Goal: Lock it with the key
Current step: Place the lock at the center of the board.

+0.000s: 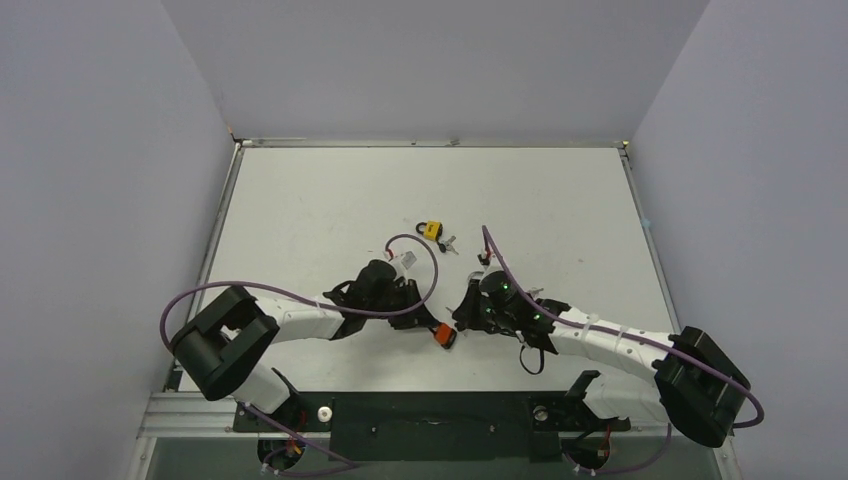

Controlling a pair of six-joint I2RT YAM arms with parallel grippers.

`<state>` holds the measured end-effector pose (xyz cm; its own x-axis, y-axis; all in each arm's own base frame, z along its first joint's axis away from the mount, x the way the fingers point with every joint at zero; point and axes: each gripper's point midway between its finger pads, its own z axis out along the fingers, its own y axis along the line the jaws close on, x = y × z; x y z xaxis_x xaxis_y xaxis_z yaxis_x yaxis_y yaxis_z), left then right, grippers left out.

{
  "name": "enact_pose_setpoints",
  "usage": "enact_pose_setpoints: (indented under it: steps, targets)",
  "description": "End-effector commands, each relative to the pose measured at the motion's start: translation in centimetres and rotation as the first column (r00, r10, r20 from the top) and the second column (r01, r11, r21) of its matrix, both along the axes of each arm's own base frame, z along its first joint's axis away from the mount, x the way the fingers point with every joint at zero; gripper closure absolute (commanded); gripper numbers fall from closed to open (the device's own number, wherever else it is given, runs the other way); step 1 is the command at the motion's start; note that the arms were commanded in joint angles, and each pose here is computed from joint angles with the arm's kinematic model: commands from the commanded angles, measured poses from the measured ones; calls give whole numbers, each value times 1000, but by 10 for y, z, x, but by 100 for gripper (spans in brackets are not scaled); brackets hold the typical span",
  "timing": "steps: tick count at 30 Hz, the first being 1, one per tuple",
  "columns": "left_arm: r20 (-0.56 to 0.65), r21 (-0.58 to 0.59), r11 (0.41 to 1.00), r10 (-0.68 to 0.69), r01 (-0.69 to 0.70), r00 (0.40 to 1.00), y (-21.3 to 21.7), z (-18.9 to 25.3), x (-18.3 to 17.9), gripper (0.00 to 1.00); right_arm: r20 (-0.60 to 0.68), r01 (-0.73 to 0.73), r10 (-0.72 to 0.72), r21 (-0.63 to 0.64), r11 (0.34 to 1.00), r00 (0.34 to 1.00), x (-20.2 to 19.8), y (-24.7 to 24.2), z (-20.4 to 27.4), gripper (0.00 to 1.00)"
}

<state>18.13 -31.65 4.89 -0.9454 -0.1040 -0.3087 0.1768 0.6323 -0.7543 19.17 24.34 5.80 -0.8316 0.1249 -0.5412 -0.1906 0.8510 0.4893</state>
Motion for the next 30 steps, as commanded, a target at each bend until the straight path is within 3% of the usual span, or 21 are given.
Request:
enact_pose_setpoints:
  steps: [1,8,16,25,30]
  targets:
    - [13,28,999,17,-17,1000,-3,2,12,86,59,23,-26,39,999,998,16,14,9,100]
    - [56,212,974,72,-82,996,24,-6,22,65,51,3,-5,29,1000,999,17,21,2,100]
    - [183,268,954,87,-135,979,39,35,39,59,39,-25,24,19,999,999,14,29,-4,97]
    - [286,242,957,86,-159,954,43,93,48,56,63,-38,36,31,999,997,15,33,10,52]
    - [338,214,965,74,-153,938,46,125,47,56,97,-38,33,49,998,995,16,32,35,42]
